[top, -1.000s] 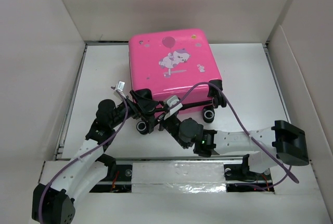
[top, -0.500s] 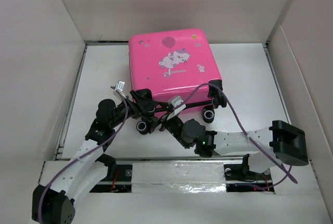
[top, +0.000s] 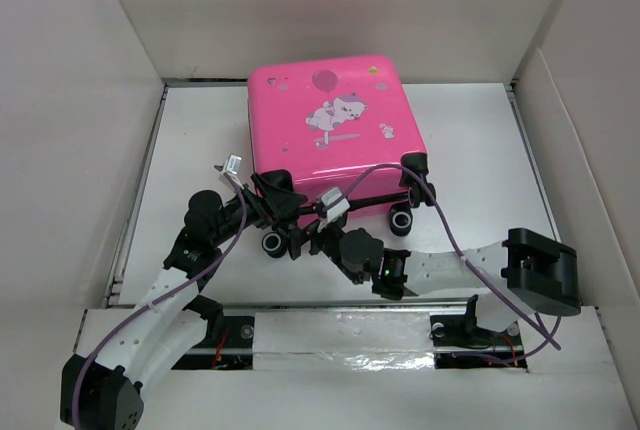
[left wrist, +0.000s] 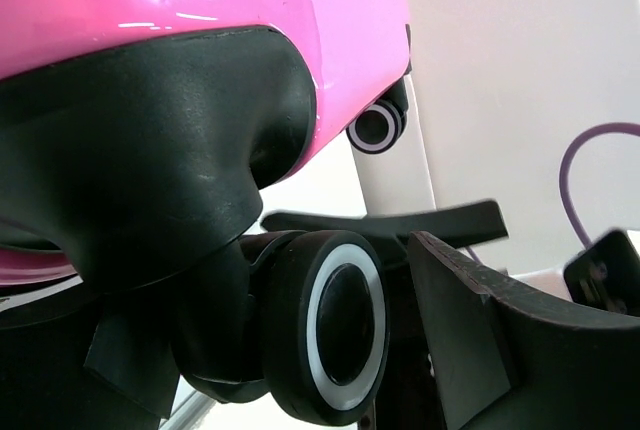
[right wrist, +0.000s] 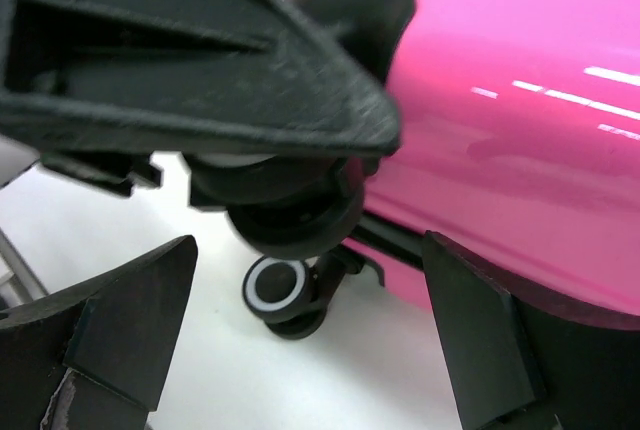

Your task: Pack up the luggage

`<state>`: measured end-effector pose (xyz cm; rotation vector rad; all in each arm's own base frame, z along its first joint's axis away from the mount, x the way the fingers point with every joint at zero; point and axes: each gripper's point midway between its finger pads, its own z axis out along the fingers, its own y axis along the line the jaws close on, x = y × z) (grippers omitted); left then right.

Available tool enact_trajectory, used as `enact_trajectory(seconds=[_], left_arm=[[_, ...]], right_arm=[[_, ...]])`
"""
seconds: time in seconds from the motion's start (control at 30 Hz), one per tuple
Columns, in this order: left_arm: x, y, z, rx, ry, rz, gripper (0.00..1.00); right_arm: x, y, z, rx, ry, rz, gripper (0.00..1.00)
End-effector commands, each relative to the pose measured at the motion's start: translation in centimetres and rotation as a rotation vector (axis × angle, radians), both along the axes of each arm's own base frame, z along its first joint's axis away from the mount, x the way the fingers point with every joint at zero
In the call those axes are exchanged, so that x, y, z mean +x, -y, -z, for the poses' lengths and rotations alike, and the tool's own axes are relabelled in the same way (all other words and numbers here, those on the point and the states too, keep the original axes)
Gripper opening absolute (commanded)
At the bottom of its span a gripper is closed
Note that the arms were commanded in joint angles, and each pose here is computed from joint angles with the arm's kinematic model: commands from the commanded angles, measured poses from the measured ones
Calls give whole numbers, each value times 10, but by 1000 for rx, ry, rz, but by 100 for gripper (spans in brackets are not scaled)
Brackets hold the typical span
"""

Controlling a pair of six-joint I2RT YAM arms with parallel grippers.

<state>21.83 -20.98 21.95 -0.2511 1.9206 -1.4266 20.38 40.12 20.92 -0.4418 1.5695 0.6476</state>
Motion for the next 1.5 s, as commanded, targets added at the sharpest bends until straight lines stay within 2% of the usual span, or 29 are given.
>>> enact_trajectory(seconds=[0.0, 0.23, 0.53, 0.67, 0.7, 0.77, 1.0, 1.1, 1.17, 1.2, 1.27, 1.33, 1.47], left_arm=[[-10, 4, -84, -131, 273, 47, 78], [-11, 4, -80, -124, 266, 48, 78], [-12, 4, -77, -126, 264, 51, 77], [-12, 3, -74, -118, 257, 50, 77], [-12, 3, -71, -114, 255, 48, 77], [-11, 2, -68, -105, 252, 44, 77], [-8, 0, -61, -81, 242, 24, 77], [-8, 0, -59, -77, 239, 24, 77], [-7, 0, -55, -65, 226, 20, 77], [-6, -1, -54, -52, 231, 16, 77], [-5, -3, -47, -24, 214, 2, 76], [-1, -7, -43, 15, 221, -23, 76], [6, -16, -28, 93, 201, -79, 76]], right_arm=[[14, 2, -30, 78, 46, 16, 100], [31, -16, -55, 57, 115, -7, 99], [45, -39, -51, 109, 124, -82, 97], [54, -39, -53, 175, 164, -46, 87], [59, -36, -59, 209, 177, -37, 80], [59, -37, -65, 234, 191, -39, 77], [60, -34, -62, 185, 174, -25, 93], [61, -28, -62, 183, 176, -8, 92], [61, -27, -67, 190, 184, -2, 77], [62, -25, -71, 196, 192, 4, 57], [62, -22, -73, 204, 196, 13, 36], [62, -20, -75, 204, 197, 19, 23], [61, -12, -79, 214, 197, 33, 10]])
